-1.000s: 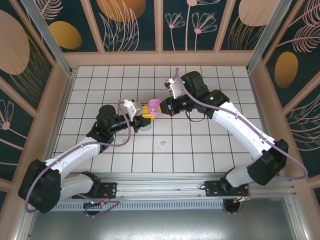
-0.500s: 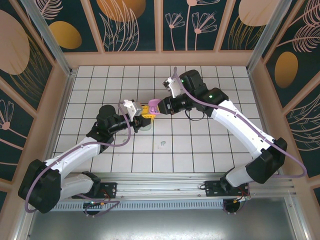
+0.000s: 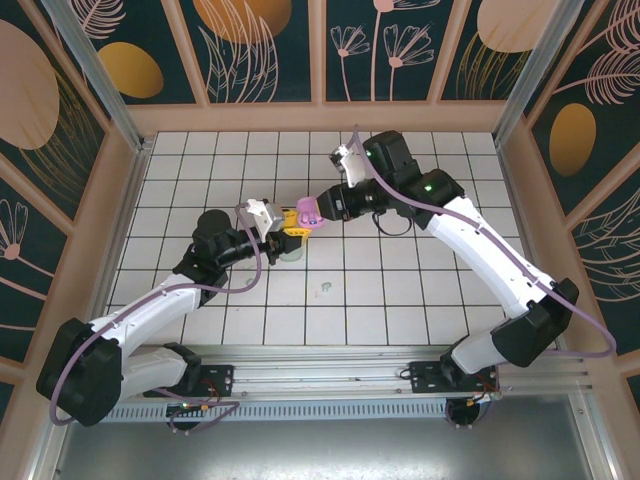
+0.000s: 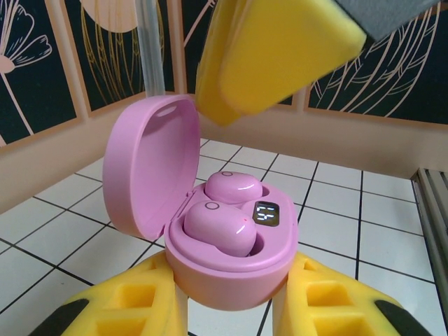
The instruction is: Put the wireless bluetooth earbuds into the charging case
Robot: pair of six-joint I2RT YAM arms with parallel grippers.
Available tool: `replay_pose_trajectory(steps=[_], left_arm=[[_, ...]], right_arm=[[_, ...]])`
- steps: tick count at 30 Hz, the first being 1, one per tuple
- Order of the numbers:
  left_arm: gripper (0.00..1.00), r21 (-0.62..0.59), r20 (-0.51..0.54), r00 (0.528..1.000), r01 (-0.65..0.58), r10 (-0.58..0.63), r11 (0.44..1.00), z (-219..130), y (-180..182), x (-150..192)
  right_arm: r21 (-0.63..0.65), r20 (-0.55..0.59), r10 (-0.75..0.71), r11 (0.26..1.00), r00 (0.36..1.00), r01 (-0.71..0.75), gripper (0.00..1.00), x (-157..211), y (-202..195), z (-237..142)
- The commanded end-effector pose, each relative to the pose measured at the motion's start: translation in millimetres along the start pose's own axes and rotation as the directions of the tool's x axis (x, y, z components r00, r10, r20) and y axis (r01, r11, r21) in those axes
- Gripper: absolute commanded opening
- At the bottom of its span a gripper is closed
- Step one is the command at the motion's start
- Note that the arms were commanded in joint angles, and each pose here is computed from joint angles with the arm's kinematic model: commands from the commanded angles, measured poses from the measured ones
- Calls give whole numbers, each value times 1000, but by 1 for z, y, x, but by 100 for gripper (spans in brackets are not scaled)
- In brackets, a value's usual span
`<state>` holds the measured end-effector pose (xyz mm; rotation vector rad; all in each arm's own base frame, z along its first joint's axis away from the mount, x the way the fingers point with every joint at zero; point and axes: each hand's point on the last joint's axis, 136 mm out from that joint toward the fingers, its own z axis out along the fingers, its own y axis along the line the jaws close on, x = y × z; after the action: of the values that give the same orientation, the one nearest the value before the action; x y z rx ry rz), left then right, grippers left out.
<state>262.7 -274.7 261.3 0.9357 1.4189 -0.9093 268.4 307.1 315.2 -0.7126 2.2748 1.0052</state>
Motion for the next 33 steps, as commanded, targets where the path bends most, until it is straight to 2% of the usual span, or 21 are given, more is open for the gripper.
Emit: replay_pose_trajectory(steps=[1,6,13,24,33], left_arm=[[0,48,43,999,-31,29,998,1,-9,-13],[0,58,65,997,-40,36,998,-2,-13,-17],[0,87,75,997,-32,26,996,-1,-17,-21],[0,85,83,997,-1,-7,996,4,-13,-24],[0,67,91,996,12,-18,998,5,-8,-26]], right_arm=[[5,123,-24,1000,992,23,33,-27,3,-27],[-35,145,13,999,989,-8,33,-38,-2,-24],[-100,104,30,995,994,-19,31,-46,0,-3],[-143,14,83,986,996,-80,29,-22,-1,14],[-105,45,90,991,995,-85,29,-4,-2,-4]])
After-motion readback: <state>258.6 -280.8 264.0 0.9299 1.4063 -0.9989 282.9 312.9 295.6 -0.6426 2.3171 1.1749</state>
